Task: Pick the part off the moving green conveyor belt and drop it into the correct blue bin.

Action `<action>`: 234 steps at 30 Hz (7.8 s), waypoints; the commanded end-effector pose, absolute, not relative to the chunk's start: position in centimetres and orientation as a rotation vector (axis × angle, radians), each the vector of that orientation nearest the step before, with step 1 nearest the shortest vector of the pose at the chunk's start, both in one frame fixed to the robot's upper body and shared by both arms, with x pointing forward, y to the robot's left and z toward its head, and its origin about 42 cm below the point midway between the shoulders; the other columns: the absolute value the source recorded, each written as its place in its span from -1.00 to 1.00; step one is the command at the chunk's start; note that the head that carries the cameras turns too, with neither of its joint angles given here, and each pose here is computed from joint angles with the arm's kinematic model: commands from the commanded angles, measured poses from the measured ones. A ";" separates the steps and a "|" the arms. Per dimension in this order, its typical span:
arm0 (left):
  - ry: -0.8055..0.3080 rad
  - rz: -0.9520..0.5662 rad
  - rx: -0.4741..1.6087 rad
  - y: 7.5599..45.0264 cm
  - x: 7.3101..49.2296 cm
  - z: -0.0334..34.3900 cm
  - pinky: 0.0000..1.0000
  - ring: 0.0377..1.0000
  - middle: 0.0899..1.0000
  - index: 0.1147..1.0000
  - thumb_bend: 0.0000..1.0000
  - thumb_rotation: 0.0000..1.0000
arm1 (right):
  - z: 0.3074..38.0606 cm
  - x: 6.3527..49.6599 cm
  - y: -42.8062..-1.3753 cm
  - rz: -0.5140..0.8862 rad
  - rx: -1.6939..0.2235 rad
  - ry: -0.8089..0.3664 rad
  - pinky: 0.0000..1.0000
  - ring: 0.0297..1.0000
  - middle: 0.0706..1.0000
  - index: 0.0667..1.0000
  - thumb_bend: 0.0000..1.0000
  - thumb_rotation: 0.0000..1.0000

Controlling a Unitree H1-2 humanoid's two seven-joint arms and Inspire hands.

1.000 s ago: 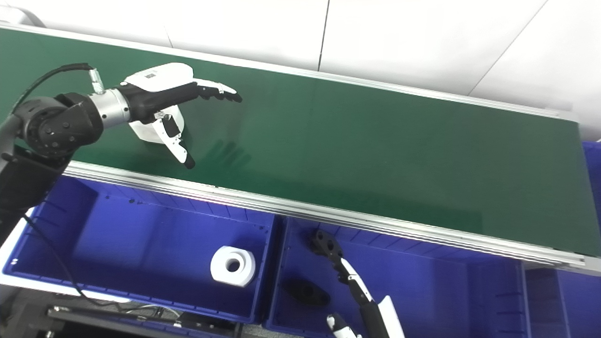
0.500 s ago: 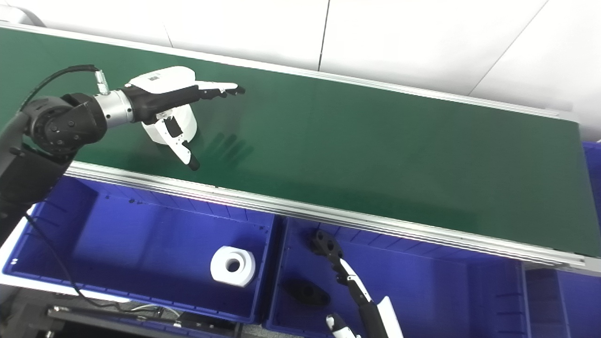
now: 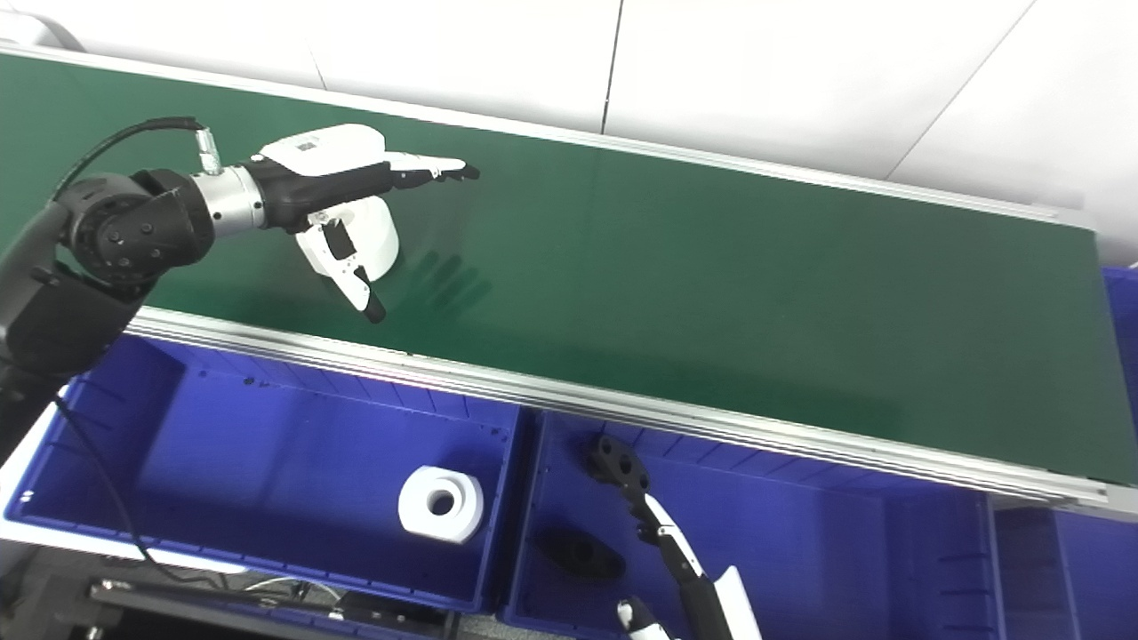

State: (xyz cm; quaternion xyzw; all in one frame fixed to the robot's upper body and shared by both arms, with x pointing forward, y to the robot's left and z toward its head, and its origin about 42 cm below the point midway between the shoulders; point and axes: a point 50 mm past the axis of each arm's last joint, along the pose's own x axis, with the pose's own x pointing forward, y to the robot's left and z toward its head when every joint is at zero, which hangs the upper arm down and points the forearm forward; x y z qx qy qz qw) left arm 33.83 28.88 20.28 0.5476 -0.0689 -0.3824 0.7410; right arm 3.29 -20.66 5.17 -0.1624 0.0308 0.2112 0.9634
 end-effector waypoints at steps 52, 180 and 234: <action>-0.068 -0.984 1.352 23.2 40.1 18.3 0.79 0.88 0.85 0.73 0.86 -0.99 | 6.2 2.6 -20.2 0.405 -0.285 0.008 0.67 0.78 0.83 0.80 0.21 1.00; -0.315 -0.926 0.912 14.8 38.0 13.6 -0.24 -0.16 -0.01 -0.02 -0.07 -1.00 | 6.0 2.7 -19.4 0.374 -0.280 0.005 0.66 0.76 0.82 0.79 0.18 1.00; -0.335 -0.562 0.711 25.2 26.6 17.6 -0.20 -0.16 -0.05 0.04 -0.06 -1.00 | 6.0 4.4 -22.0 0.418 -0.319 -0.018 0.74 0.82 0.87 0.84 0.17 1.00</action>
